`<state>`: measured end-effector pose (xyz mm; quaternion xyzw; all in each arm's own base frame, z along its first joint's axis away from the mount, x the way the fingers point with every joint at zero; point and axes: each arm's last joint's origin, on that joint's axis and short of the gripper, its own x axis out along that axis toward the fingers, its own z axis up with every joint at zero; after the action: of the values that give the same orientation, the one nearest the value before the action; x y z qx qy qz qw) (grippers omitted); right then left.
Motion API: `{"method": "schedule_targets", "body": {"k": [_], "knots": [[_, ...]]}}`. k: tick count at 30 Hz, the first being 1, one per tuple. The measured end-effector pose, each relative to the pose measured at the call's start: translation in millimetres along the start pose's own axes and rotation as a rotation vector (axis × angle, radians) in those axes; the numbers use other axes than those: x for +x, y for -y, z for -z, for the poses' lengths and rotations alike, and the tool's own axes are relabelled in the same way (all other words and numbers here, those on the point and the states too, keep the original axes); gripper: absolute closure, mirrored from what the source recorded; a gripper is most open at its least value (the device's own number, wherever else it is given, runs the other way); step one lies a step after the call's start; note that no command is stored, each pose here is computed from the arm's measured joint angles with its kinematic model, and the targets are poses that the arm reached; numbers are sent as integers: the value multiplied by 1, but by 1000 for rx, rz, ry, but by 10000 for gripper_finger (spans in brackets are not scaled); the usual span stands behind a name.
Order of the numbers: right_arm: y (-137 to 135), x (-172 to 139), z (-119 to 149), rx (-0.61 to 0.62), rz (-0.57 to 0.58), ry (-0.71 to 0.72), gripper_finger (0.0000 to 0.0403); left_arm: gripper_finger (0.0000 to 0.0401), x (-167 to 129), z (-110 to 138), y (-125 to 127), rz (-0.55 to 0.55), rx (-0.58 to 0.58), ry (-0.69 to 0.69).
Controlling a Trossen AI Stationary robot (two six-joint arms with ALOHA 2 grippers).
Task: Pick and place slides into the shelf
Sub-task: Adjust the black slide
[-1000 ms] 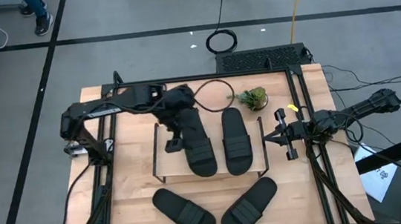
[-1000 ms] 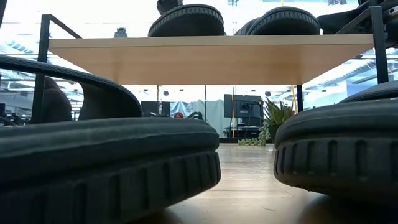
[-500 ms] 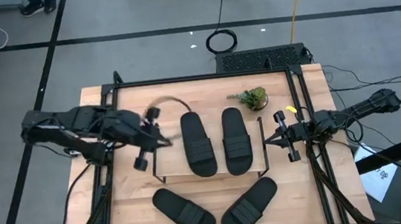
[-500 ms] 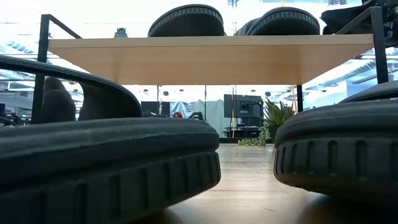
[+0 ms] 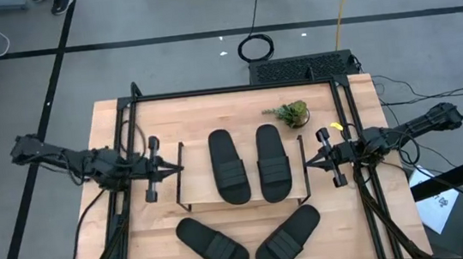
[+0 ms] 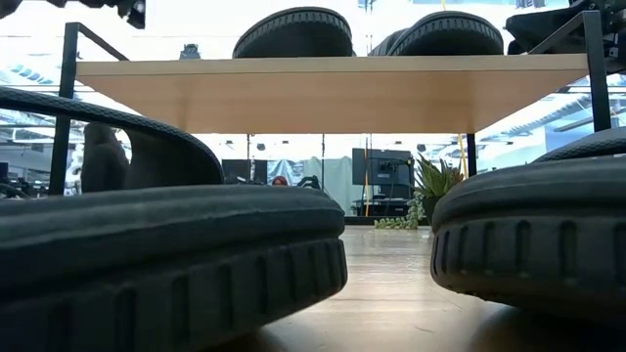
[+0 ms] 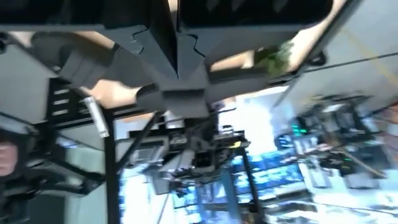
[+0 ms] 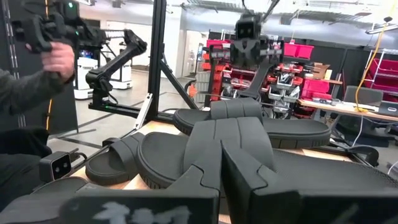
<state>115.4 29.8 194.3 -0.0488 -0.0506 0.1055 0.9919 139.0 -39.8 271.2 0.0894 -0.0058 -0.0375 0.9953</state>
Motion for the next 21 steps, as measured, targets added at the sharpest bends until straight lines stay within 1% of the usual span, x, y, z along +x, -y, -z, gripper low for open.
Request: {"method": "schedule_targets", "body": {"k": [3,5,9,12,18,21], "knots": [[0,0,0,10,0,0,403,401,-13,14,1,-69,39,3],[0,0,0,14,0,0,403,401,-21,18,1,-84,72,16],[0,0,0,22,0,0,403,401,-31,29,0,-75,100,-30],[0,0,0,39,0,-1,403,401,-34,45,2,-63,125,-86],[0,0,2,52,-1,-6,403,401,-36,73,7,-72,172,-42],[0,0,2,52,-1,-8,403,401,-37,78,7,-77,182,-18]]}}
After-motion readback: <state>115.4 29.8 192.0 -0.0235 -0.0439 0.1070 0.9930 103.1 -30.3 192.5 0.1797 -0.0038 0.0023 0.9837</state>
